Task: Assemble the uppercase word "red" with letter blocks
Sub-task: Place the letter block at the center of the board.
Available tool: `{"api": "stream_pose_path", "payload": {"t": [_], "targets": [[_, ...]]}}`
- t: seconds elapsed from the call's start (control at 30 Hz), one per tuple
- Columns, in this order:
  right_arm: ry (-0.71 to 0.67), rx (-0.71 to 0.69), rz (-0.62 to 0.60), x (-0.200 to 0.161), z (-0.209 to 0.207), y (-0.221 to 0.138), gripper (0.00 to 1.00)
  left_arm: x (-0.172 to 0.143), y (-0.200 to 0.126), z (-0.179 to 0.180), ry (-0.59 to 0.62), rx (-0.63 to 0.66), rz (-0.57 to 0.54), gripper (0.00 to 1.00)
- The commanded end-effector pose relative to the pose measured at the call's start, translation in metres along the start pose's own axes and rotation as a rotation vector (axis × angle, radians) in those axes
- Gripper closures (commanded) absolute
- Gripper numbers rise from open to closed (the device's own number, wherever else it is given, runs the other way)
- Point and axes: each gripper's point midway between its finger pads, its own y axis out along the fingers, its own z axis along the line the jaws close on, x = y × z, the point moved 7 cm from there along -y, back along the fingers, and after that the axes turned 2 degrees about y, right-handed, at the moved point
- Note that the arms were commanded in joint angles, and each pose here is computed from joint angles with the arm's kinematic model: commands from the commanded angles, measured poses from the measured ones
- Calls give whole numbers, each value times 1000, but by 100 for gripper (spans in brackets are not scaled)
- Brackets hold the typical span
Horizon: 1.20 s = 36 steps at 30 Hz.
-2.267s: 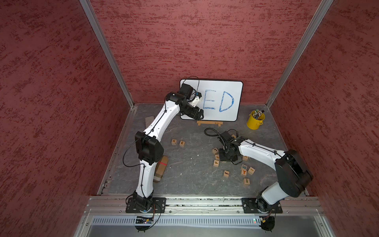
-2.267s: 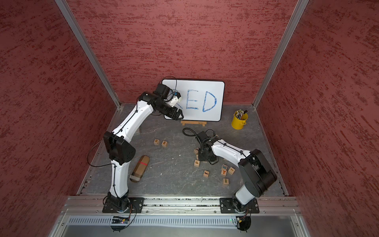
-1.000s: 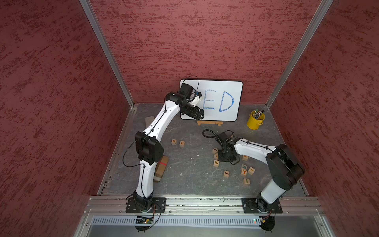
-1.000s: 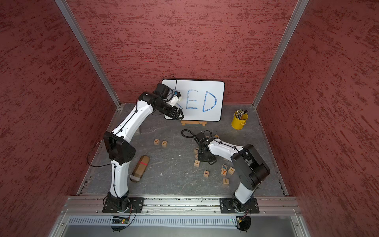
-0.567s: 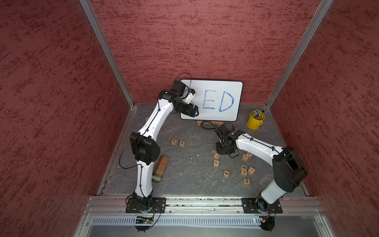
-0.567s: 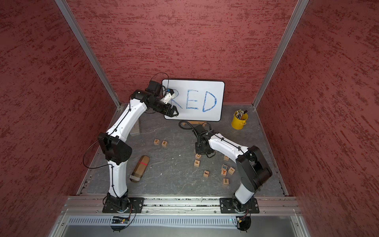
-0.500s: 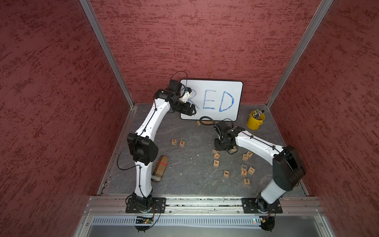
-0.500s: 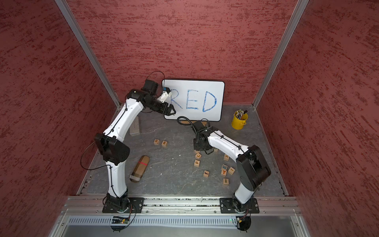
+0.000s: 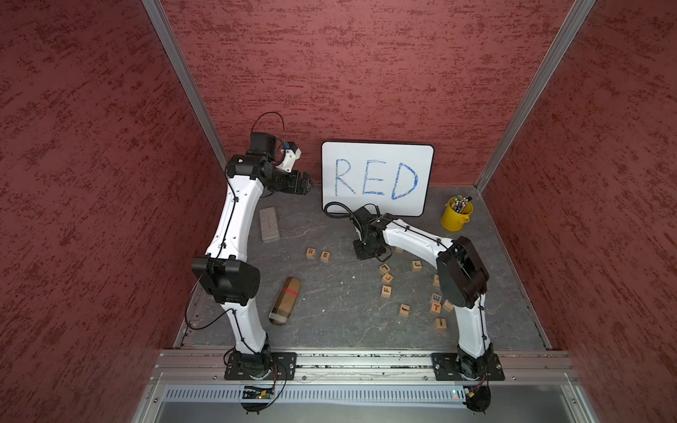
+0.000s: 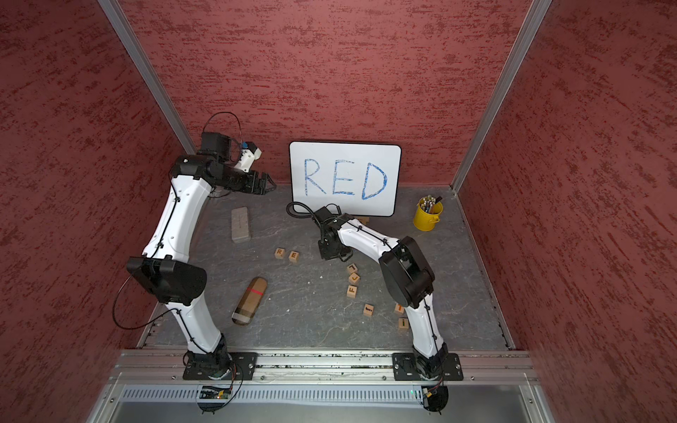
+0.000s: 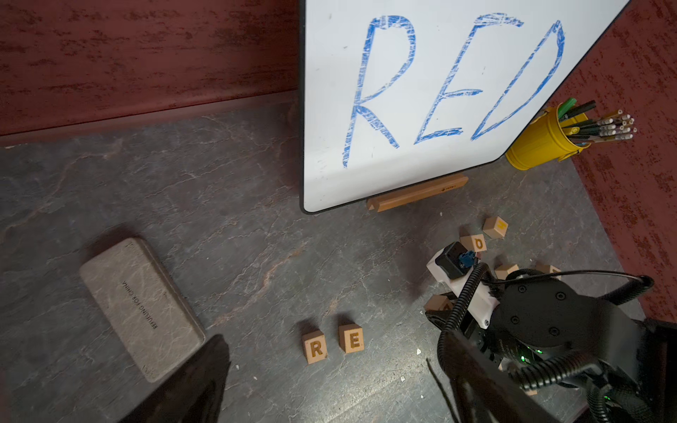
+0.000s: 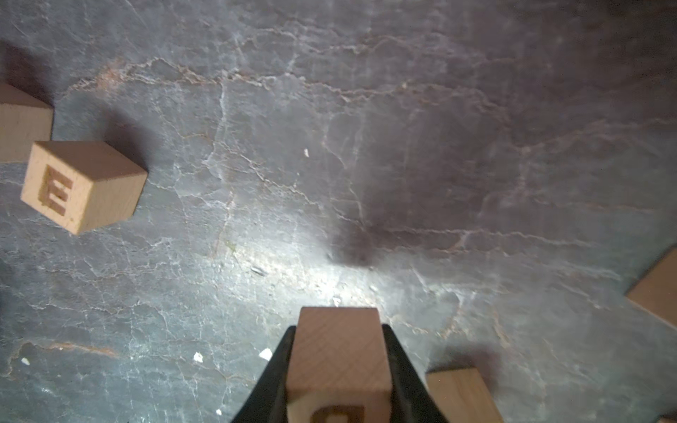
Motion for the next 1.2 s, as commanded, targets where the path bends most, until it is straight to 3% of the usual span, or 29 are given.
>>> {"api": "stream_pose_path", "payload": {"t": [0.0,0.33,0.7,0.97,1.17], "targets": [[-34,5,24,0,13,5,80,-6,-8,2,-22,-8,4,8],[-73,-24,47,5,34,28,77,-9,-6,-2,-4,-36,8,7],[-79,-11,30,9,40,26,58,-10,1,-12,76,-61,1,2],[-86,37,-45,21,49,0,53,3,-17,-17,132,-44,-41,0],[-57,56,-139,24,44,-47,52,21,-26,-26,287,-24,-33,0]]}}
